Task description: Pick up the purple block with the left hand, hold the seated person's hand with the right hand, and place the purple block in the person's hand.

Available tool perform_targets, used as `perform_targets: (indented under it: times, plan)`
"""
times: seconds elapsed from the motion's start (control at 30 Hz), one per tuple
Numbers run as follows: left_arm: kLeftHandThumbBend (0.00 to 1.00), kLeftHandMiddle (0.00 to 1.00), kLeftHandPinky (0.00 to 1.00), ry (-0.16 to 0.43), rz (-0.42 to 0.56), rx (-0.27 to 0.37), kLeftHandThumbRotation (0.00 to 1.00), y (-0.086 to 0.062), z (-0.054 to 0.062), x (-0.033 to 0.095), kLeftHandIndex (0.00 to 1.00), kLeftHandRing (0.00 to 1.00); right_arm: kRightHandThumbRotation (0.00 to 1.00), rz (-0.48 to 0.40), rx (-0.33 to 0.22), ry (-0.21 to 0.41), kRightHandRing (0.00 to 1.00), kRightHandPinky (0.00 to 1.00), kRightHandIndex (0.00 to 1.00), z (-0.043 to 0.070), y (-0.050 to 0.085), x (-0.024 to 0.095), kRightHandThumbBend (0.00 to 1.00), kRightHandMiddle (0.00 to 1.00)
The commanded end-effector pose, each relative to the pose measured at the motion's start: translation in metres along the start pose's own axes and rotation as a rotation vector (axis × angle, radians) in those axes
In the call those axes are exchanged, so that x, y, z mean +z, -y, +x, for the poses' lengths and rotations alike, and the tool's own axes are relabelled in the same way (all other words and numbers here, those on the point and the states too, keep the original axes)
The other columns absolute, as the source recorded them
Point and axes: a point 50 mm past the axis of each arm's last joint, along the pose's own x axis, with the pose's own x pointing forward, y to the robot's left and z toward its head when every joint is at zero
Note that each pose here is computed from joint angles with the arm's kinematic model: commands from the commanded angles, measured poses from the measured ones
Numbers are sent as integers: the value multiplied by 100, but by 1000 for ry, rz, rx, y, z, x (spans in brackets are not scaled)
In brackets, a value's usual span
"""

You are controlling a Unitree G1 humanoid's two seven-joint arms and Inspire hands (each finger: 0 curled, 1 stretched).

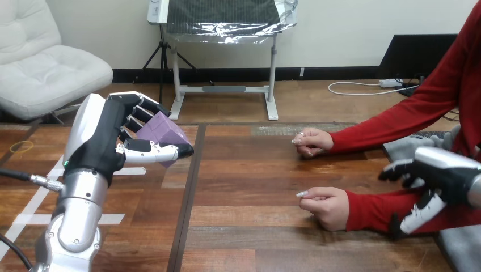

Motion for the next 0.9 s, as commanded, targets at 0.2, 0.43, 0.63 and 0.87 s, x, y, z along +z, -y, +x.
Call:
perform_targets:
  times: [0.2,0.43,0.63,0.87]
  plan:
    - [76,36,24,131,-20,71,0,-17,9,30,41,30,22,-39,-5,8,81,66,86,15,8,18,100,86]
    - [76,36,24,140,-18,74,0,-18,9,30,41,30,20,-20,14,-12,81,65,86,19,0,19,100,86]
    - [77,35,24,138,-18,73,0,-19,10,30,41,29,16,-28,22,-23,80,64,85,23,-6,22,100,87]
    - [76,36,24,135,-19,67,0,-19,10,29,41,30,16,-55,28,-16,81,63,84,26,-12,26,100,86]
